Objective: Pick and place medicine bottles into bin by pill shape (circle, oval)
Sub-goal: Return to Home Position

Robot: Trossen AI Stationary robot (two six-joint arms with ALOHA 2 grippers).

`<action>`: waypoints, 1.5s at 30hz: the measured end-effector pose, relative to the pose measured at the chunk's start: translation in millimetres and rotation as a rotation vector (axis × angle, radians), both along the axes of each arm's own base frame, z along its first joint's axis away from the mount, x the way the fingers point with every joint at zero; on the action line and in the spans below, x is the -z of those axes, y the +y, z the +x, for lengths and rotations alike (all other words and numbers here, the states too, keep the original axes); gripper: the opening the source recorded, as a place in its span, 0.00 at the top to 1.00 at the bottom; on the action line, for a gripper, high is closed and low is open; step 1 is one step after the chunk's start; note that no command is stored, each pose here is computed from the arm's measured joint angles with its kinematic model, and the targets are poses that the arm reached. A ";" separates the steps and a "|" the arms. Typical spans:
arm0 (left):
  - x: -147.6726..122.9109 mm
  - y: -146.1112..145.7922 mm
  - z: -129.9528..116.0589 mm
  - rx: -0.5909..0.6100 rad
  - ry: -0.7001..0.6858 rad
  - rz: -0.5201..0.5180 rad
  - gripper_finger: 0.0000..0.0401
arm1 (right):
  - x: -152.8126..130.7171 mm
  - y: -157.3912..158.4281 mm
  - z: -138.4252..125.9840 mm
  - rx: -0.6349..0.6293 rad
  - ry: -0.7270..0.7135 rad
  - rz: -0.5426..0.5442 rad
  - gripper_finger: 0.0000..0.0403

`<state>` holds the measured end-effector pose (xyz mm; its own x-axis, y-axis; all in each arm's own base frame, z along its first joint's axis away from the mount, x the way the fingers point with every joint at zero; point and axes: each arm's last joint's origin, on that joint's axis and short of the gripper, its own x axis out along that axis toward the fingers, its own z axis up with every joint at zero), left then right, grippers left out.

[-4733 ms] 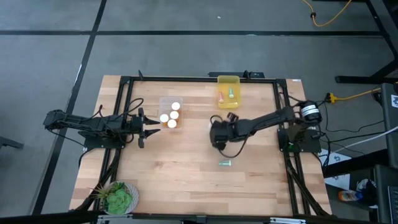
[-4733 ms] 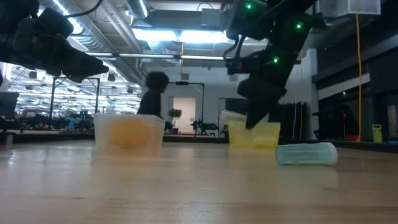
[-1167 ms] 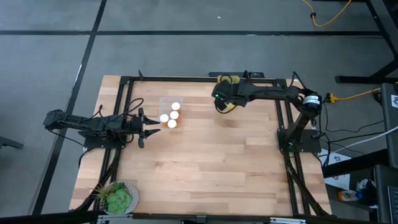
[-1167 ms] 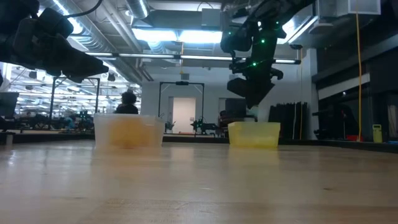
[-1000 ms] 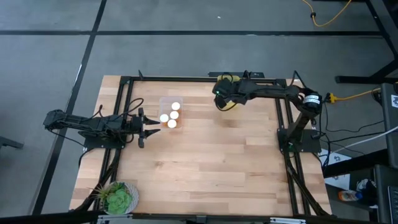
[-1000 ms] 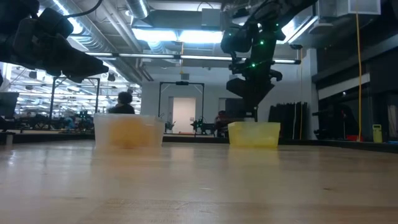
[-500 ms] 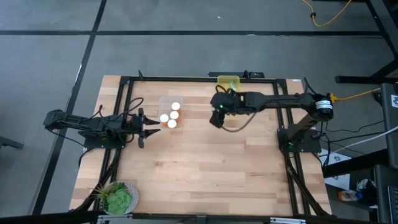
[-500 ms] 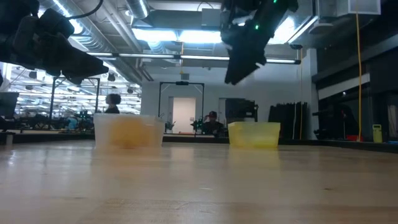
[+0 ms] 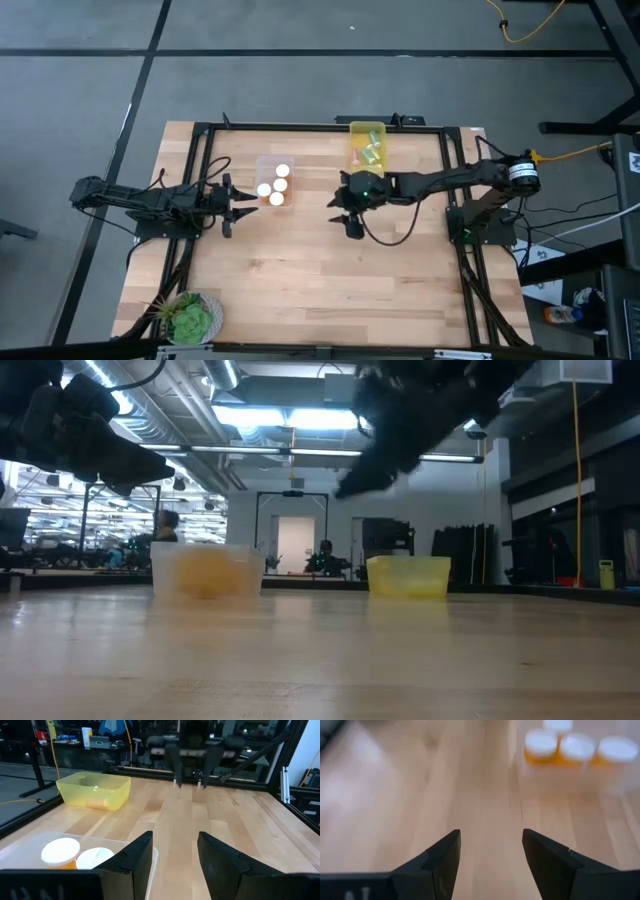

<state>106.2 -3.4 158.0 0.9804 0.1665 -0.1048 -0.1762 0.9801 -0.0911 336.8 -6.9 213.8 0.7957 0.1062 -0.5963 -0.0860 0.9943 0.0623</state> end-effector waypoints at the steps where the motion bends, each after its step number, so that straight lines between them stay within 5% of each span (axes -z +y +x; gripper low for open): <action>1: 0.0 0.0 0.0 0.000 0.000 0.000 0.63 | 4.9 -0.5 -3.9 -0.016 0.026 -0.025 0.46; 10: -0.1 0.0 0.0 0.000 0.000 0.000 0.63 | 17.3 -9.9 -68.2 0.066 -0.027 0.012 0.46; 25: 0.0 0.0 0.0 0.000 0.000 0.000 0.63 | 51.2 1.9 -197.6 0.097 -0.385 0.086 0.46; 45: 0.0 0.0 0.0 0.000 0.000 0.000 0.63 | 44.8 10.2 -239.6 0.063 -0.680 0.001 0.46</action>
